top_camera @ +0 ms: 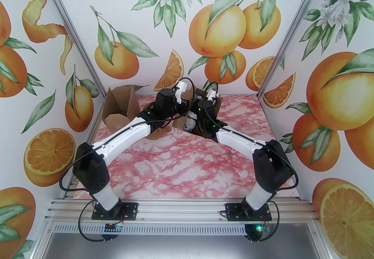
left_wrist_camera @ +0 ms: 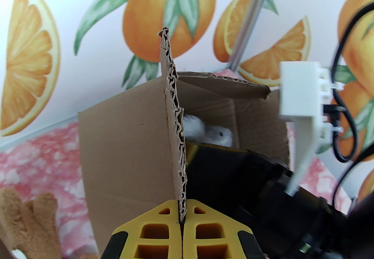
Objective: Unpack the express box
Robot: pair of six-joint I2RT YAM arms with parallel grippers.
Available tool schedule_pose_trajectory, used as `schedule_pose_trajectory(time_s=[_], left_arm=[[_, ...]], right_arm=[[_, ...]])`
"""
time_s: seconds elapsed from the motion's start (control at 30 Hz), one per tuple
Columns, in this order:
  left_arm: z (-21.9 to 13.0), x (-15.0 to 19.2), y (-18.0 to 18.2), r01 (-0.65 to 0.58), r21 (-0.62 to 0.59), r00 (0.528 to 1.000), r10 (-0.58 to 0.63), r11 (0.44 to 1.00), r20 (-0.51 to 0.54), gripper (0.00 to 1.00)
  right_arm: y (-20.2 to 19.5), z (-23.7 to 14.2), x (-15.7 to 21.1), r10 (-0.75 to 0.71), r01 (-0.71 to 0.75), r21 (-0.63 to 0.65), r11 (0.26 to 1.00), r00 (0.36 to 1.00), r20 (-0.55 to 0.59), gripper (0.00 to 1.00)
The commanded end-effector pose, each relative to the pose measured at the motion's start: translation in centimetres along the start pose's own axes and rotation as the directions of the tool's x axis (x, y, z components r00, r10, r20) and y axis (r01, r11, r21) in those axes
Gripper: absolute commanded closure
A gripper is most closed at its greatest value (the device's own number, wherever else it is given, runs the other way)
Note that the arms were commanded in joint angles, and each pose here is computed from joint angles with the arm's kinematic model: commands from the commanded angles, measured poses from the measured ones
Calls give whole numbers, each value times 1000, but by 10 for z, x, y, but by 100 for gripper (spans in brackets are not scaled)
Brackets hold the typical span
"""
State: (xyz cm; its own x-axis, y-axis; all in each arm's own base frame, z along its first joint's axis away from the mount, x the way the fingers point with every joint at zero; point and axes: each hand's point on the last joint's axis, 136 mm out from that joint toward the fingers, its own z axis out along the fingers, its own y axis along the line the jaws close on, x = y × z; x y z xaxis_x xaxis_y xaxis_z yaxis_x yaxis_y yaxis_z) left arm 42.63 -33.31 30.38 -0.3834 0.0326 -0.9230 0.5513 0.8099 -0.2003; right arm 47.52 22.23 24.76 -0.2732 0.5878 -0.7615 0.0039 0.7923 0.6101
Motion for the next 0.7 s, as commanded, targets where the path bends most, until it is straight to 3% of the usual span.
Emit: schedule_pose_trajectory(time_s=[0.0, 0.23, 0.43, 0.67], left_arm=[[-3, -35, 6, 33, -44, 995, -29, 998, 100, 100], [-5, -42, 10, 46, -46, 992, -40, 998, 124, 100], [-12, -48, -1, 43, -7, 989, -41, 999, 143, 100], [-10, -38, 21, 75, -123, 992, -62, 990, 107, 100]], right_arm=[[30, -19, -3, -13, 10, -115, 993, 1000, -19, 100], [25, -41, -12, -27, 27, -86, 996, 1000, -2, 100], [-14, -34, -19, 110, -111, -40, 993, 994, -22, 100], [26, -50, -43, 156, -153, -255, 955, 988, -6, 100]])
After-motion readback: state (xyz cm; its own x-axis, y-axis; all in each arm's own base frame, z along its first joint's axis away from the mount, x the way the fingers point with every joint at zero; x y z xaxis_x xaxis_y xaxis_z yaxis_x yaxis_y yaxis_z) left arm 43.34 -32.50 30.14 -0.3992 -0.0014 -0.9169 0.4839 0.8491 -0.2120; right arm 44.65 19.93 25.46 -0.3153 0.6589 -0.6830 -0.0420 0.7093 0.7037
